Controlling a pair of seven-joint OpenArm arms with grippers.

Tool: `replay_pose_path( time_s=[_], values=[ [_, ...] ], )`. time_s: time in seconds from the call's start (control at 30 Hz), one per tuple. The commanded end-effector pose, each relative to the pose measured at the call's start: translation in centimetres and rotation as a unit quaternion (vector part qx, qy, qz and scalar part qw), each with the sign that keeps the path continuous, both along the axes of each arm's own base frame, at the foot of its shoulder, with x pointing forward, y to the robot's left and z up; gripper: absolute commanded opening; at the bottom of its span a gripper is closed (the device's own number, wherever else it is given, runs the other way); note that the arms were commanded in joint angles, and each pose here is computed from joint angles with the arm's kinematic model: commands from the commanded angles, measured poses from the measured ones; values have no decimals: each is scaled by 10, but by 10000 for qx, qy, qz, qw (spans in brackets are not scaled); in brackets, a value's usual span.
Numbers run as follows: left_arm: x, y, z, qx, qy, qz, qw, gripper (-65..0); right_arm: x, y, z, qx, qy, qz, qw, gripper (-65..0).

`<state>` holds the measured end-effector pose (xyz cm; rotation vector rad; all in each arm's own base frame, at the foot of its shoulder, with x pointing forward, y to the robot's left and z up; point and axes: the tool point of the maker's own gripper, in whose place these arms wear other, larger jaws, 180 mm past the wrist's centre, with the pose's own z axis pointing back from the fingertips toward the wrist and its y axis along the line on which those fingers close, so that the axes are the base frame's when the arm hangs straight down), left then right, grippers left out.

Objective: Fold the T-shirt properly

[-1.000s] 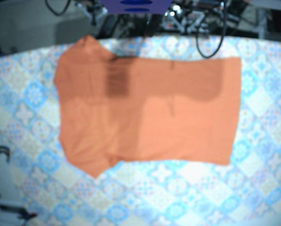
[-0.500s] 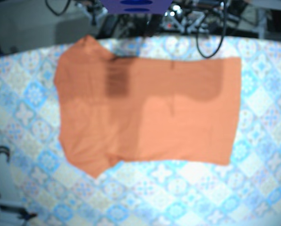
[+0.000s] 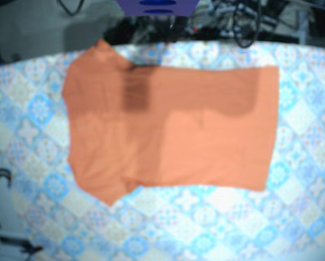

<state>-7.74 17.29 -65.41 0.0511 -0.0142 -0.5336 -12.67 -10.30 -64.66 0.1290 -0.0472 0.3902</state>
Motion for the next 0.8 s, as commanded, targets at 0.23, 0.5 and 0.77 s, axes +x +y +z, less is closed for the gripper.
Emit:
replay_pose_path(
  time_s=[0.23,0.5,0.77],
  values=[
    [-45,65,24,273,127,-856,9959,-579,-52,-54,23,-225,-156,361,9990,-580],
    [-64,129,70,622,-101,-1860,9805,-579,-60,-119,58,-731,-776,1640,9807,-579],
    [-59,161,134,885,-545,-2596,9601,-579,-26,-144,104,-1381,-1526,3366,9189,-579]
  ],
)
